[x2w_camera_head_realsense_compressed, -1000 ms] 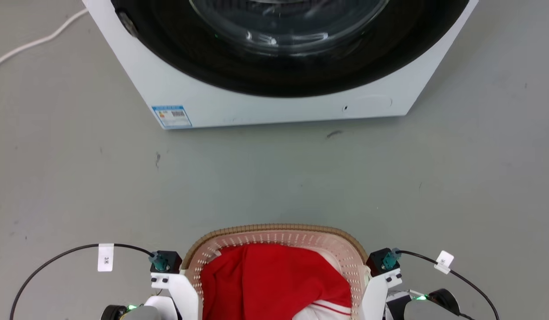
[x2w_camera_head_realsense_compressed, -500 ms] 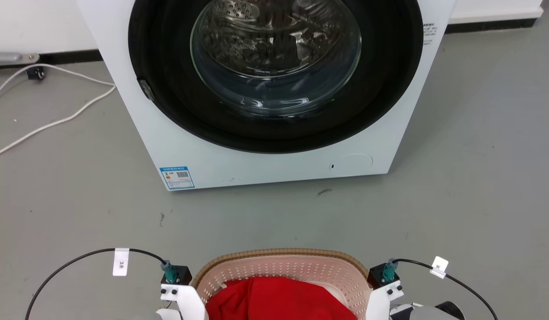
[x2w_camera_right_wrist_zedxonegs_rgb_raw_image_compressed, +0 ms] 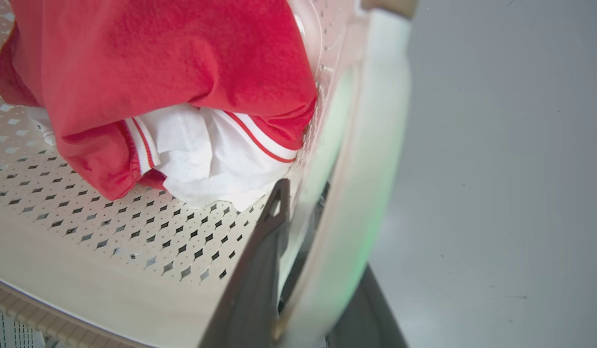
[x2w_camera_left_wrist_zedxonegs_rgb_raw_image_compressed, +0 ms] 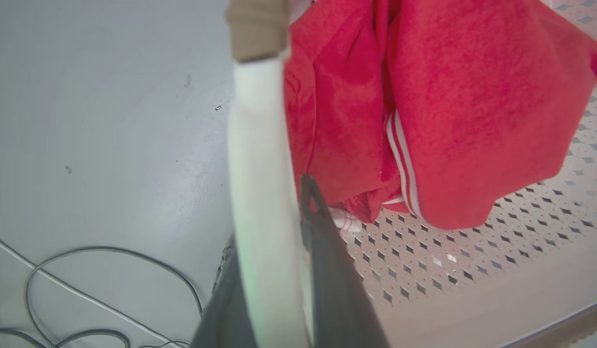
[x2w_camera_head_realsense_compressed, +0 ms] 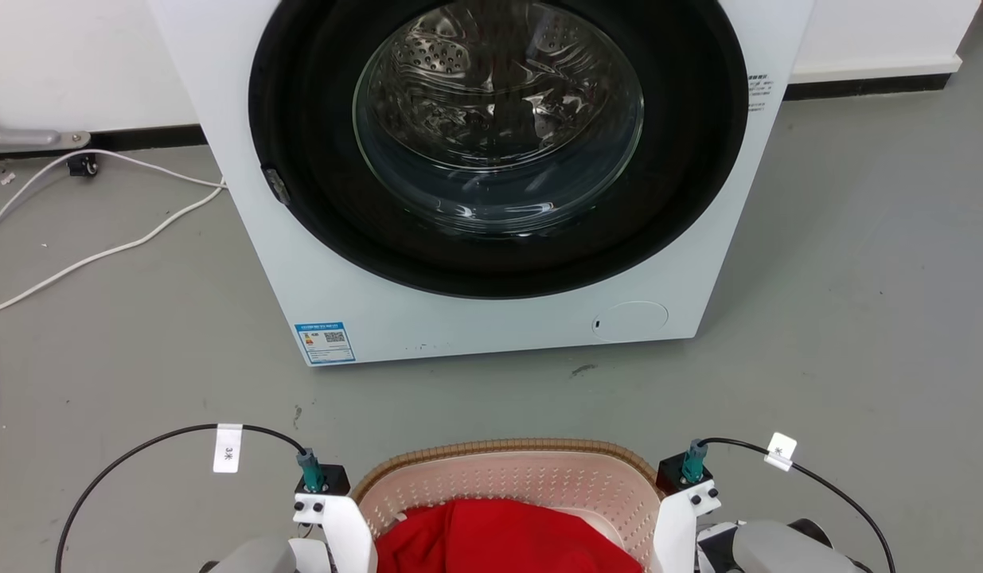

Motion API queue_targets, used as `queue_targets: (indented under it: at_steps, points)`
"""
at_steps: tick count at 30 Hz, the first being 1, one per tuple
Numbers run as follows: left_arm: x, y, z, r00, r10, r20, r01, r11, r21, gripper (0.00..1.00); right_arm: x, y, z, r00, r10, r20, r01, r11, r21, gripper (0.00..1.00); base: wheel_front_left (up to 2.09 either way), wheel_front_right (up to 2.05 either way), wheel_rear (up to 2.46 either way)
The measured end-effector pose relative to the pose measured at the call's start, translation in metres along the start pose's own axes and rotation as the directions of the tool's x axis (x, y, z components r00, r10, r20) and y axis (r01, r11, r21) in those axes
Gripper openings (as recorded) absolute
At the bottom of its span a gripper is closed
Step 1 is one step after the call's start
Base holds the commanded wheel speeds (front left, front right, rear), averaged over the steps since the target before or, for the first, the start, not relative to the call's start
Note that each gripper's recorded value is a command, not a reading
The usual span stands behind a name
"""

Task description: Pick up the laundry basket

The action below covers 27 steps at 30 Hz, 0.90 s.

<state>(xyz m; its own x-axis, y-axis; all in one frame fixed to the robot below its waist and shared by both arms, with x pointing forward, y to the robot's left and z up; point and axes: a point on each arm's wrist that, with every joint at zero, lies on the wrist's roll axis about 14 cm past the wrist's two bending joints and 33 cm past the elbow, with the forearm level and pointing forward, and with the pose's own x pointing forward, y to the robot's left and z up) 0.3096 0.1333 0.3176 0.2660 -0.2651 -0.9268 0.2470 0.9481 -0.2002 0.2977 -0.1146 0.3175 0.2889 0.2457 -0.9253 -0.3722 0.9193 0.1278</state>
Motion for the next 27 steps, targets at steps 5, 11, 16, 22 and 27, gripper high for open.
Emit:
queue_targets:
  at_steps: [5,11,16,22,27]
  points:
    - [-0.0031,-0.0014,-0.0034,0.999,-0.004,-0.035,0.004,1.0,0.0,0.0,-0.0023,0.0012,0.0015,1.0,0.002,-0.007,-0.002,1.0,0.008,0.0,0.0,0.0,0.0]
    - [-0.0061,-0.0016,-0.0024,0.999,-0.004,-0.048,0.004,1.0,0.006,0.0,-0.0038,0.0,0.0015,1.0,0.0,-0.017,0.001,1.0,0.021,0.0,0.0,0.0,0.0]
    - [-0.007,-0.0028,-0.0016,0.999,-0.006,-0.05,0.007,1.0,0.008,0.0,-0.0045,-0.0004,-0.0003,1.0,0.0,-0.023,0.001,1.0,0.027,0.0,0.0,0.0,0.0]
    - [-0.0075,-0.0029,-0.0013,0.999,-0.005,-0.052,0.005,1.0,0.012,0.0,-0.0054,-0.0011,-0.0009,1.0,-0.002,-0.022,0.003,1.0,0.03,0.0,0.0,0.0,0.0]
    - [-0.0078,-0.0025,-0.0009,0.999,-0.003,-0.049,0.004,1.0,0.013,0.0,-0.0054,-0.0007,-0.0009,1.0,-0.002,-0.021,0.002,1.0,0.028,0.0,0.0,0.0,0.0]
